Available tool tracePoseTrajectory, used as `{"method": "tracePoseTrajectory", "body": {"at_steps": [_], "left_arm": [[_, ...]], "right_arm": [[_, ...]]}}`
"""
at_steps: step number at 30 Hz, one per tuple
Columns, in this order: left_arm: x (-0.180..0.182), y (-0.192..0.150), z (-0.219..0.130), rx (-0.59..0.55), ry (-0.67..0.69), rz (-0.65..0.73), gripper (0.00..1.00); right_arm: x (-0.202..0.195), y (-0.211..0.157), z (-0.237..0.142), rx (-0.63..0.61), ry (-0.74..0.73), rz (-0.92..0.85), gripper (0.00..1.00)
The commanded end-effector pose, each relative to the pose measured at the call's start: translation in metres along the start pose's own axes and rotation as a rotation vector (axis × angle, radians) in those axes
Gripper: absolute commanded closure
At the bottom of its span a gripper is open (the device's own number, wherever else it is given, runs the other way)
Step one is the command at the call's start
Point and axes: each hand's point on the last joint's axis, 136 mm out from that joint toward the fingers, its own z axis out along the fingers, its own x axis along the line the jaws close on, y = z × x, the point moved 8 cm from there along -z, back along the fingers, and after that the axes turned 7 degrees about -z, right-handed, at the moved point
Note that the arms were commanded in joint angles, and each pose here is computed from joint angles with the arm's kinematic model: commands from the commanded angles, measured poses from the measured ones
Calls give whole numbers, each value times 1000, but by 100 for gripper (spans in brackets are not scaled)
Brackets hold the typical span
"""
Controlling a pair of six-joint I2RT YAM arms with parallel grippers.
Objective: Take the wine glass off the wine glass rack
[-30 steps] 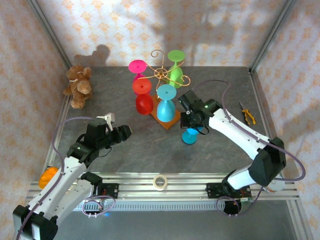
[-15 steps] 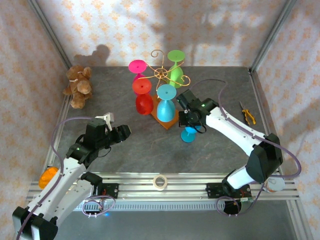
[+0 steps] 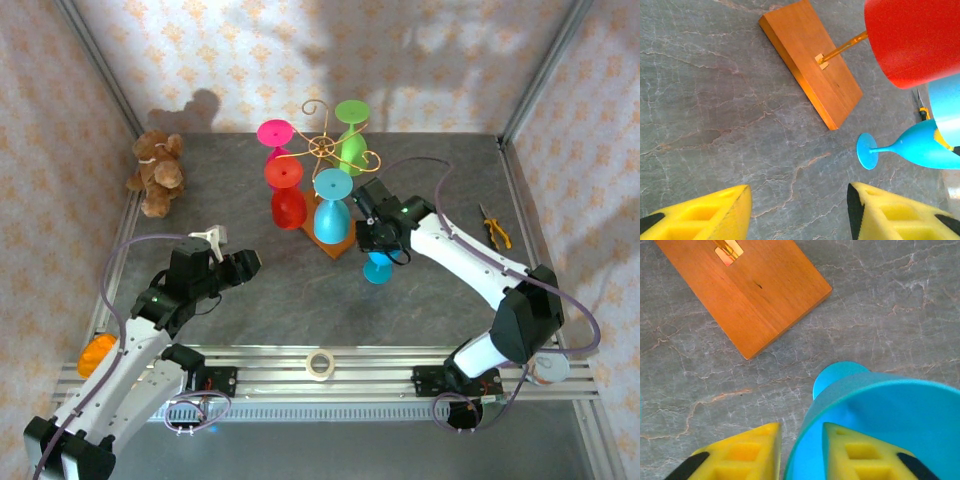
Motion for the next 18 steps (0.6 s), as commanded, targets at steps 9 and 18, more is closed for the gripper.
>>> {"method": "tracePoseTrajectory", "body": {"at_steps": [9,18], "left_arm": [[-8,7,-12,-48,-3,20,47],[-13,10,-16,-59,-17,26,47]], "right_arm": [[-3,17,-50,-127,36,26,61],[-13,7,-81,-198,60,60,59]]}}
